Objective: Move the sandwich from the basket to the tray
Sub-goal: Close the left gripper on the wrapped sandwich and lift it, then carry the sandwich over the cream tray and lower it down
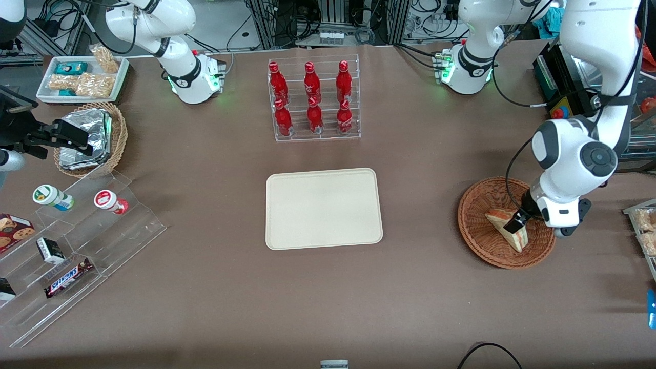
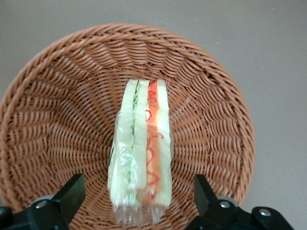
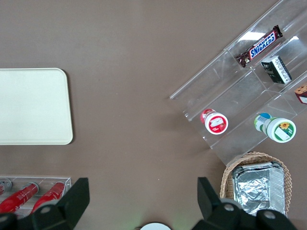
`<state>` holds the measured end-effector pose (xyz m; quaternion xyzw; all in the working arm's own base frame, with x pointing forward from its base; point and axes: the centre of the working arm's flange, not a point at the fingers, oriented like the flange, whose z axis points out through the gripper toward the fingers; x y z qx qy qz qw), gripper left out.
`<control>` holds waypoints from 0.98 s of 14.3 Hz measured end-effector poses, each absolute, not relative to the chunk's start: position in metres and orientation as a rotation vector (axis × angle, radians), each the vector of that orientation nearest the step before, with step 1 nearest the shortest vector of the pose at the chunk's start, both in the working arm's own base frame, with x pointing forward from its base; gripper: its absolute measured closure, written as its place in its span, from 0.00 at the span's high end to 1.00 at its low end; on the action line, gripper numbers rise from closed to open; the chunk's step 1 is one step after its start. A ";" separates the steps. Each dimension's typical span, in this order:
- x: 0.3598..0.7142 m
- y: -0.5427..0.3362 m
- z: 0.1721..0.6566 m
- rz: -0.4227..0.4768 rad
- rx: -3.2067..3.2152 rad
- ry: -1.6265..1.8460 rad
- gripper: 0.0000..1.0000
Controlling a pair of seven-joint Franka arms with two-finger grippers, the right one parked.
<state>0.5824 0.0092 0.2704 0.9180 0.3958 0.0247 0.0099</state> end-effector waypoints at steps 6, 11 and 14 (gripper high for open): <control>0.585 0.008 0.254 0.035 2.876 1.244 0.40; 0.595 -0.043 0.315 -0.155 3.042 0.897 0.17; 0.600 -0.118 0.345 -0.169 3.111 0.622 0.15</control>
